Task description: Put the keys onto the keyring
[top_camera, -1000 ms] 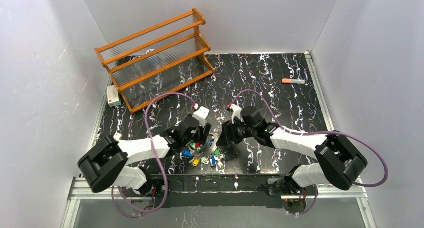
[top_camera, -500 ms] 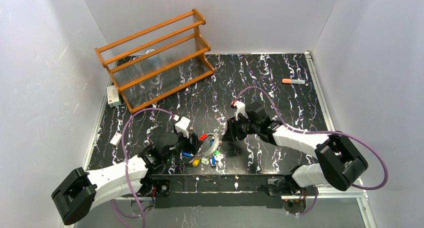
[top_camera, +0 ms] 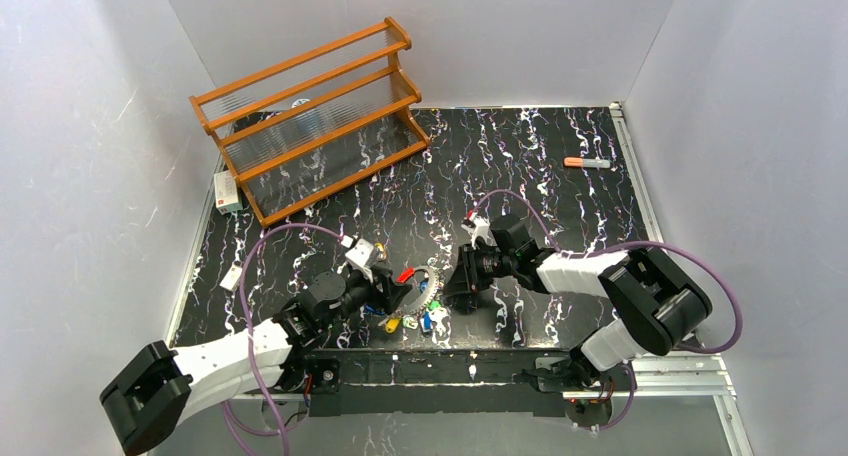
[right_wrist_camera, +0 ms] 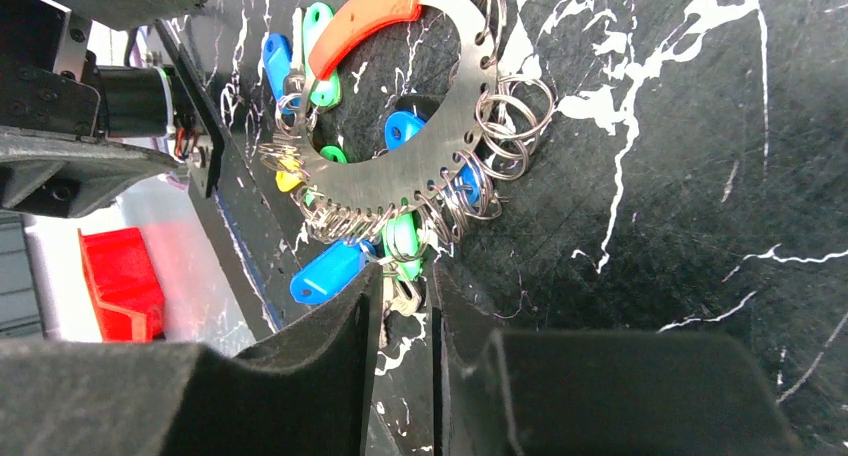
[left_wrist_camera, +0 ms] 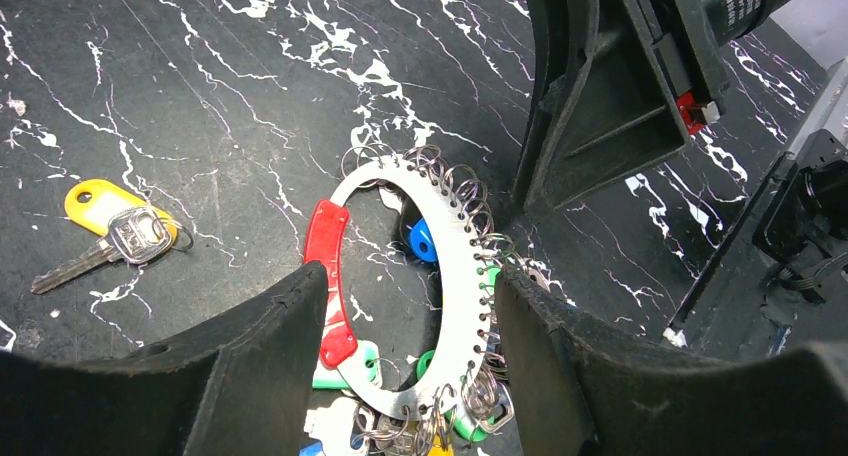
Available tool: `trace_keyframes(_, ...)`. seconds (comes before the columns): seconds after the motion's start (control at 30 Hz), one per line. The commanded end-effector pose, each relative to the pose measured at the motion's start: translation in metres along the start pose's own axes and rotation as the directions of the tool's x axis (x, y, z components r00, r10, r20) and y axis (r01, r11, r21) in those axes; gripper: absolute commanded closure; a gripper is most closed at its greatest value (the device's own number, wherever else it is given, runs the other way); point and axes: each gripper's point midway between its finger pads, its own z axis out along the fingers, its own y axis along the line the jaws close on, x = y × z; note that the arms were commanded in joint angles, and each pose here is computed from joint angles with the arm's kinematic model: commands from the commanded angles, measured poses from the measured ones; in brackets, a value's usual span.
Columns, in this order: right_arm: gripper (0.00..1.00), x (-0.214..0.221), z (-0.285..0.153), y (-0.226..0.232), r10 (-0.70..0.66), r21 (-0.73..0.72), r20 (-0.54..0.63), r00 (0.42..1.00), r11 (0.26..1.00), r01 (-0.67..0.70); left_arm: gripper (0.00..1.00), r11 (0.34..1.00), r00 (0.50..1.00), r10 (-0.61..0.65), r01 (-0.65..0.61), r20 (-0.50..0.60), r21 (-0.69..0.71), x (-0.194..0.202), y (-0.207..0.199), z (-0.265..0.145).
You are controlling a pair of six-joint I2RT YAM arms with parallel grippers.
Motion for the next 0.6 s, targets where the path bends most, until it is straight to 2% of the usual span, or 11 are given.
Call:
trace_keyframes(0.0, 0.70, -0.013, 0.002, 0.012, -0.006, -0.065, 0.045, 0.999, 0.998, 0.009, 0.41, 1.000, 0.999, 0.001, -0.002, 0.034, 0.019, -0.011, -0.005, 0.003)
trace_keyframes(0.57, 0.69, -0.024, 0.017, -0.011, 0.038, 0.032, 0.075, 0.996, 0.999, -0.040, 0.43, 0.999, 0.998, -0.043, 0.044, 0.038, -0.011, -0.006, 0.001, 0.004)
